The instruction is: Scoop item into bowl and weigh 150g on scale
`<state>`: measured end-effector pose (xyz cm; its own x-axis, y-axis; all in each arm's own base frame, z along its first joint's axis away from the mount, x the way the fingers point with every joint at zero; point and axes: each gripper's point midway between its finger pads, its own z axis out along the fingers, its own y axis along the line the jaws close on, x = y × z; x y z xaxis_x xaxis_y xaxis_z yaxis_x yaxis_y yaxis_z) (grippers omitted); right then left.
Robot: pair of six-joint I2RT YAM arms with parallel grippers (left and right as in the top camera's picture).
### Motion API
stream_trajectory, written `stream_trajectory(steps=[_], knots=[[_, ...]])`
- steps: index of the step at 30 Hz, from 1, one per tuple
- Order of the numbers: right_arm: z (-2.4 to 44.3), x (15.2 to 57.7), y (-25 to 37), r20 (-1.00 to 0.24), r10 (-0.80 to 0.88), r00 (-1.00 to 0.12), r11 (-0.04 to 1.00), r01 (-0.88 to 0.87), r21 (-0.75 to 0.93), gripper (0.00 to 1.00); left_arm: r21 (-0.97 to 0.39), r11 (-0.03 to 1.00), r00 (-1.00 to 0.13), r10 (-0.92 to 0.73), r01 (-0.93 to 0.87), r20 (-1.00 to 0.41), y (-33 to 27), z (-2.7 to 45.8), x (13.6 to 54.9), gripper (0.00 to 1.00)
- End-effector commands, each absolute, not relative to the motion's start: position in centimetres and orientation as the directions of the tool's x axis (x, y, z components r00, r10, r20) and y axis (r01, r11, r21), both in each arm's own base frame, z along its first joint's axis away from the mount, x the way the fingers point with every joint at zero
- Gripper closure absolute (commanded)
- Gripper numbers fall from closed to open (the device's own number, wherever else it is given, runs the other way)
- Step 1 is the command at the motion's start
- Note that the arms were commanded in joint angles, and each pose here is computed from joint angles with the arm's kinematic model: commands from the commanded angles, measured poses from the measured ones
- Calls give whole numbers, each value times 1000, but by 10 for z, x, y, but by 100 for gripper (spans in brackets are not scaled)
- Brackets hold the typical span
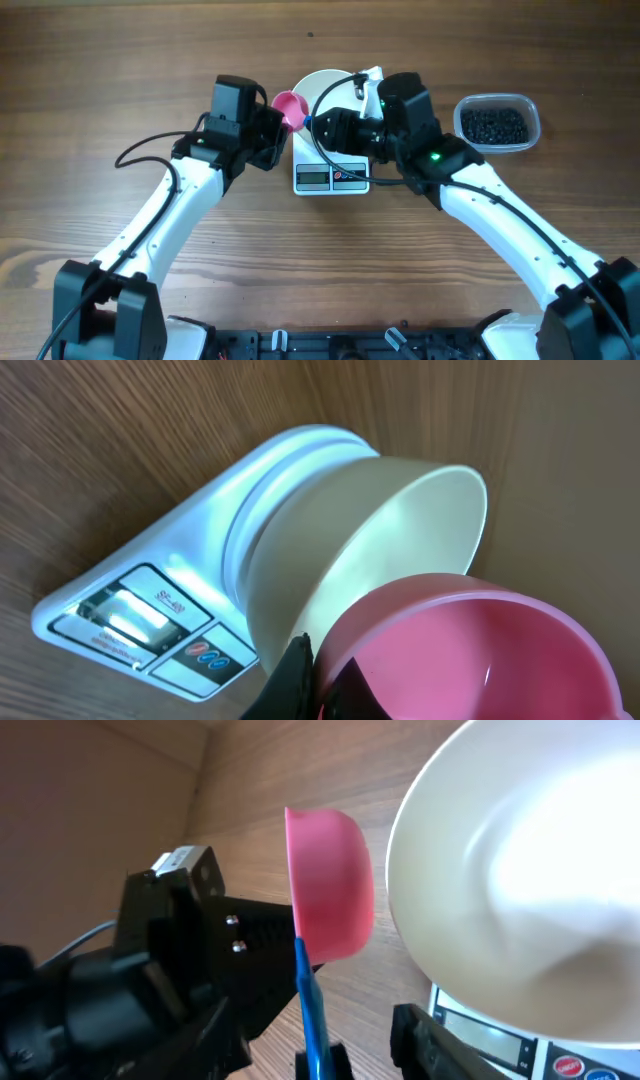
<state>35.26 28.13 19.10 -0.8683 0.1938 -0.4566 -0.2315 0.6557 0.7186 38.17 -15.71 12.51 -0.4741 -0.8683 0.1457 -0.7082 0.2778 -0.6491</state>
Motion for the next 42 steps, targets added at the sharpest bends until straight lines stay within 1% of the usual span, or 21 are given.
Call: stream_trajectory(steps=[1,4,8,9,11,12,13,14,16,17,19,20,21,23,25,29,30,32,33,38,42], knots=[[196,363,283,-467,226,-855,662,-217,718,54,-650,274,-470,-871,-708,145,-161,127,381,96],[196,363,283,-468,226,-854,661,-219,718,68,-650,275,-471,-870,-708,145,-162,127,381,96],[196,363,283,-467,226,-855,661,-217,718,76,-650,275,-471,-870,-708,144,-162,127,381,95],[195,362,283,-466,226,-856,662,-215,718,81,-651,275,-471,-870,-708,144,-162,127,381,94],[195,362,283,-466,226,-855,662,-216,718,86,-651,275,-471,-870,-708,144,-162,127,381,91],[195,362,283,-466,226,-855,662,-216,718,92,-651,275,-471,-870,-708,144,-162,127,381,85],[195,362,283,-466,226,-855,662,-216,718,95,-650,275,-471,-870,-708,144,-162,127,381,70],[195,362,283,-466,226,-855,662,-216,717,96,-651,275,-471,-870,-708,144,-162,127,381,60],[195,364,281,-472,229,-852,668,-216,713,96,-651,275,-471,-870,-708,144,-162,127,381,26],[195,367,276,-471,239,-849,670,-207,713,96,-650,275,-463,-876,-708,134,-159,127,382,15],[204,373,256,-509,237,-827,688,-227,689,96,-663,314,-480,-874,-679,78,-150,128,388,11],[219,376,233,-549,249,-798,708,-237,666,96,-703,436,-575,-817,-561,-48,-147,137,398,11],[226,376,222,-563,257,-785,715,-237,657,96,-712,499,-621,-776,-494,-113,-148,142,401,11],[239,376,200,-590,274,-760,733,-232,639,96,-713,581,-677,-707,-392,-204,-151,150,403,11],[257,371,156,-625,309,-717,769,-198,607,96,-701,671,-742,-592,-239,-314,-157,164,399,16],[274,355,89,-664,354,-658,827,-112,551,96,-664,747,-800,-412,-23,-435,-176,184,380,34],[274,353,77,-669,358,-651,838,-92,538,96,-646,763,-816,-365,14,-448,-185,183,373,42],[267,346,44,-660,383,-646,859,-15,512,96,-587,802,-867,-210,110,-451,-212,169,345,82],[263,343,33,-650,393,-650,863,16,506,96,-559,819,-883,-161,129,-441,-220,161,333,96],[248,339,9,-624,405,-668,875,85,477,96,-347,925,-920,7,155,-391,-244,103,291,96],[242,341,7,-612,409,-677,875,102,472,96,-189,968,-902,70,165,-426,-251,66,295,96]])
